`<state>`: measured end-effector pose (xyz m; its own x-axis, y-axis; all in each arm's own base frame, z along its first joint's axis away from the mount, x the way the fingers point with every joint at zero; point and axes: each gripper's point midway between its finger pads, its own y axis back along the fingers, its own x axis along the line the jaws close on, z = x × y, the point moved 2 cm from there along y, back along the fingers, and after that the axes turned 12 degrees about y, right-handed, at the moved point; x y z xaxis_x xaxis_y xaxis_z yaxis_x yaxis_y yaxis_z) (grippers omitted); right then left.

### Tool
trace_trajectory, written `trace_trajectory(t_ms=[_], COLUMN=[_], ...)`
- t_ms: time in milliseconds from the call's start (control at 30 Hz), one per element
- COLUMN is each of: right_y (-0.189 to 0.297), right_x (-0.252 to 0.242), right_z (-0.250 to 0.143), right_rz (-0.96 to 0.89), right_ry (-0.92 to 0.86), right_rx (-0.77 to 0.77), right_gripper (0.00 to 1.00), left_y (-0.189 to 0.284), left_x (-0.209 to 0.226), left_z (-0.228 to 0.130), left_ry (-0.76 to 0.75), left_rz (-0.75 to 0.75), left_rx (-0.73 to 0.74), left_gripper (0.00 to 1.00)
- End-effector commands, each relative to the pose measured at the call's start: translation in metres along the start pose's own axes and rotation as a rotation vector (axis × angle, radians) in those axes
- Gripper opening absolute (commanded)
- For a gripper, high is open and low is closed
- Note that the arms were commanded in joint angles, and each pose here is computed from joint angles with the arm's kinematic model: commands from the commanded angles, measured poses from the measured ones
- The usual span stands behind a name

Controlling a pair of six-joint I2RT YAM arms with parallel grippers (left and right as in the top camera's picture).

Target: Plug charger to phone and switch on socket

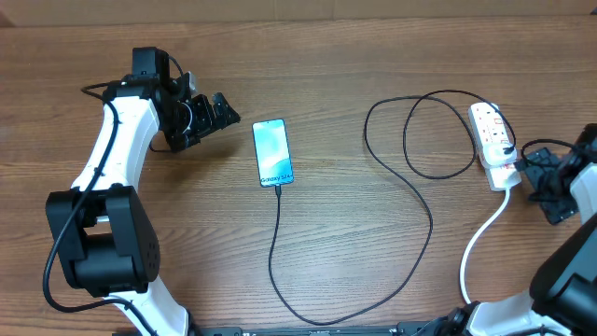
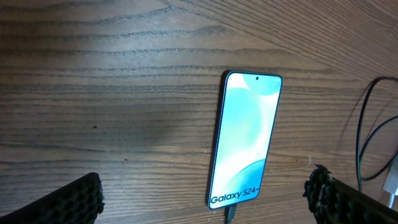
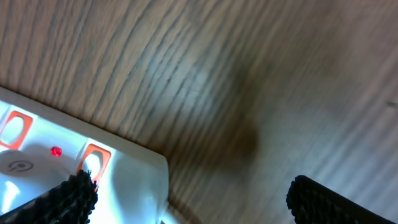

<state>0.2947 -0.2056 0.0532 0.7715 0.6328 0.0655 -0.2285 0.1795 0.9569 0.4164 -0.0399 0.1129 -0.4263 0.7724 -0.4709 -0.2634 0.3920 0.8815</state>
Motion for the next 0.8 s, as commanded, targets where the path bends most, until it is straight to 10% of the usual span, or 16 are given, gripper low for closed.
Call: trace_trajectory(t_ms=[0,767], right_y=[-0.010,-0.021], right_x=[0.008,0.018], right_z=[-0.004,-0.006], right_rz=[0.016,0.003], right_ry=[0.044,0.118], right_rx=[0.012,-0.004], right_gripper=[0.98,0.99], left_y=[0.003,0.003], left_x=[-0.005,-0.005], left_z=[0.001,0.001], left_ry=[-0.025,-0.025], left_rz=[-0.002,-0.002], left_rx=[-0.013,-0.013], left_gripper=[1.00,1.00])
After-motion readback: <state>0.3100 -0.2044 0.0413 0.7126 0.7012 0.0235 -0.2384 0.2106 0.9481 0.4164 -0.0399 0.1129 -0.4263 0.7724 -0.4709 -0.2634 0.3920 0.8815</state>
